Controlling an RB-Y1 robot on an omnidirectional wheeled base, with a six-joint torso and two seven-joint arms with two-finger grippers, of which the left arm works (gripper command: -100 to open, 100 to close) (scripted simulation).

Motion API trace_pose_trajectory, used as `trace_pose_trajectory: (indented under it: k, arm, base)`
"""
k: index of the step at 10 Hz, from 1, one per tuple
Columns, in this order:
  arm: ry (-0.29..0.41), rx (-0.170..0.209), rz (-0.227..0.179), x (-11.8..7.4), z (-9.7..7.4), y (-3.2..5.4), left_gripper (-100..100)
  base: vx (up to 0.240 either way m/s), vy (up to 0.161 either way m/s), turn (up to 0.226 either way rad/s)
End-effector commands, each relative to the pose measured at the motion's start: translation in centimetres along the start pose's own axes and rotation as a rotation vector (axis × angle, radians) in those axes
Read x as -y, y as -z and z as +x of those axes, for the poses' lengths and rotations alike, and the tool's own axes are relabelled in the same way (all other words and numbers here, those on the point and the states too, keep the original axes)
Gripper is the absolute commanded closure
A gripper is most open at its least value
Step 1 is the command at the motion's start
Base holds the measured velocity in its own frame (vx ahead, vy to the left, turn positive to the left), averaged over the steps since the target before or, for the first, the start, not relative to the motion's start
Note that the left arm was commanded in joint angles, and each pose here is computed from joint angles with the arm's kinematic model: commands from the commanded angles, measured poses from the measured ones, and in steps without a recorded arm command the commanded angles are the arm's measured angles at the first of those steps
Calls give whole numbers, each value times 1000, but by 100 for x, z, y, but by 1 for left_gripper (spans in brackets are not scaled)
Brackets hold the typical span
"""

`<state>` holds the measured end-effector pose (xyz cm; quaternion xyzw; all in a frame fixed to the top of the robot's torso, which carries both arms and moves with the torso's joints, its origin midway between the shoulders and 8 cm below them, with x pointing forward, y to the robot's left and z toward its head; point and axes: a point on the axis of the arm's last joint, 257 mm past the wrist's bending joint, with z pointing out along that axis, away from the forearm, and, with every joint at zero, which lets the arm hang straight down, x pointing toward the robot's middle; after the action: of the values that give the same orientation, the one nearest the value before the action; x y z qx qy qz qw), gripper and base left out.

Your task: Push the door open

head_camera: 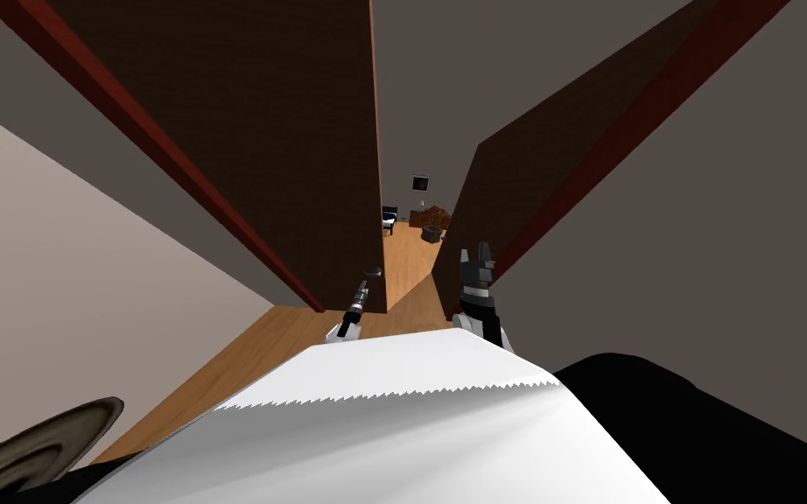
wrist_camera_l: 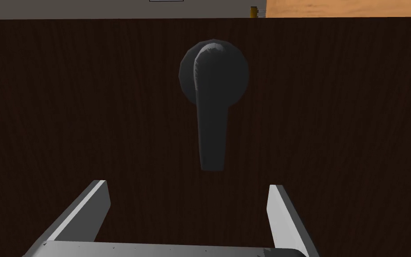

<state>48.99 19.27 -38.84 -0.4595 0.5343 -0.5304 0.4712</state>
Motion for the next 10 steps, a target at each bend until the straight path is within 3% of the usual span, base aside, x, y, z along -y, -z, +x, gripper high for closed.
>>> trace_pose_trajectory:
  k: [1,7,8,10]
  arm:
    - [-3,5,0,-6,-31,6,-100]
    - [8,14,-1,-25,-2,28,-100]
    - [8,14,-1,-25,-2,28,100]
    - [8,14,-1,-25,-2,28,100]
  base:
    - [218,-51,-25]
    - [184,-19,-23]
    - [-11,4,5]
    - [-21,7,-13]
